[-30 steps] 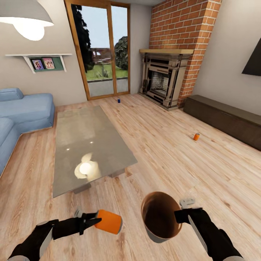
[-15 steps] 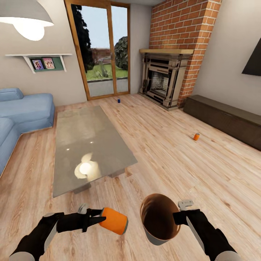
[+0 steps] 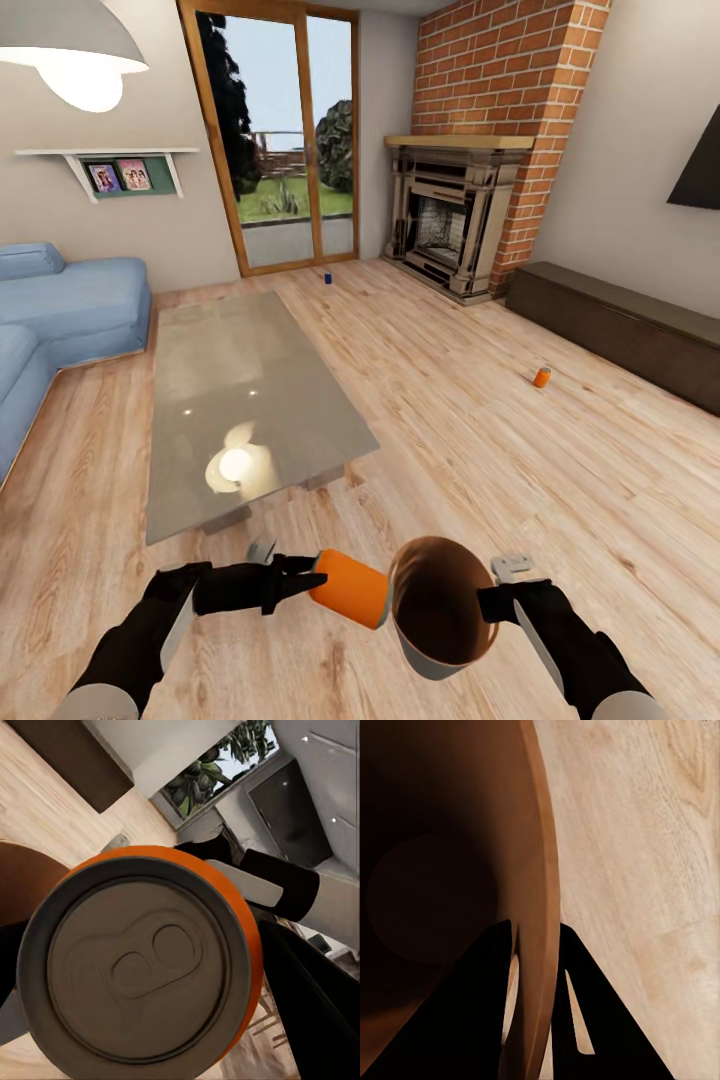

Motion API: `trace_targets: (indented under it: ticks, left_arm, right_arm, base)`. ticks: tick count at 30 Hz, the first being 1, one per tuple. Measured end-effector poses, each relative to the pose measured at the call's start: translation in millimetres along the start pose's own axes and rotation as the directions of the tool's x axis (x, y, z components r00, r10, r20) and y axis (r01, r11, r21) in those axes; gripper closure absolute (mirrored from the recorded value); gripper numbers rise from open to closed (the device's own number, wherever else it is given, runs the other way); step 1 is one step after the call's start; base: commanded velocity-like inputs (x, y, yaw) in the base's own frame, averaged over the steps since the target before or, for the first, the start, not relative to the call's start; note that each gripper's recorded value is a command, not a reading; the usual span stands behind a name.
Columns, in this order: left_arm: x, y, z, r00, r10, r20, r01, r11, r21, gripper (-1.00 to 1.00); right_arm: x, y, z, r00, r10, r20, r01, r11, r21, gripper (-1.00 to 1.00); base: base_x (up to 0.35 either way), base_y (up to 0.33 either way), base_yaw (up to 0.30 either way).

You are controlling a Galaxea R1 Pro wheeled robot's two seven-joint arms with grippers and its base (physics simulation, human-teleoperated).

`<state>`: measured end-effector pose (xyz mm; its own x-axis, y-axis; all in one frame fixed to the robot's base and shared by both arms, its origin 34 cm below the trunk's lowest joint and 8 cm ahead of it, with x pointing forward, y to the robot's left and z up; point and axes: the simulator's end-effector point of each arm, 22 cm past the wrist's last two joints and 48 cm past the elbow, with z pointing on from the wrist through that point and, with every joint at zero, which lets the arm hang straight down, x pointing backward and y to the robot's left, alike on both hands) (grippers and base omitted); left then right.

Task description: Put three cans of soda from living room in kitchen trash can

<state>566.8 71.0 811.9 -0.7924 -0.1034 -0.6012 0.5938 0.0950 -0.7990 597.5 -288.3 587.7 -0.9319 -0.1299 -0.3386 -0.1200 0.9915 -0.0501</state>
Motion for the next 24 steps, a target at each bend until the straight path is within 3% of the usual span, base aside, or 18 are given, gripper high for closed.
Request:
trace_targets:
  ticks: [5,14,24]
  left_arm:
    - [-3,-3,2.8,1.0,-0.001,0.0,0.001,1.0,0.006,1.0]
    - [-2,-18,33.6,1.0,-0.01,0.008,0.009,0.998,0.064,1.0]
    - [-1,-19,37.5,1.0,-0.011,0.009,0.011,0.998,0.07,1.0]
  right_arm:
    - [0,0,0.6,1.0,0.0,0.001,0.0,1.0,0.0,1.0]
    - [1,0,0.9,1.0,0.0,0.0,0.0,1.0,0.0,1.0]
    - [1,0,0.9,1.0,0.0,0.0,0.0,1.0,-0.001,1.0]
  base:
    - [0.0,0.0,0.0]
    - [0.0,0.0,0.0]
    - [0.0,0.0,0.0]
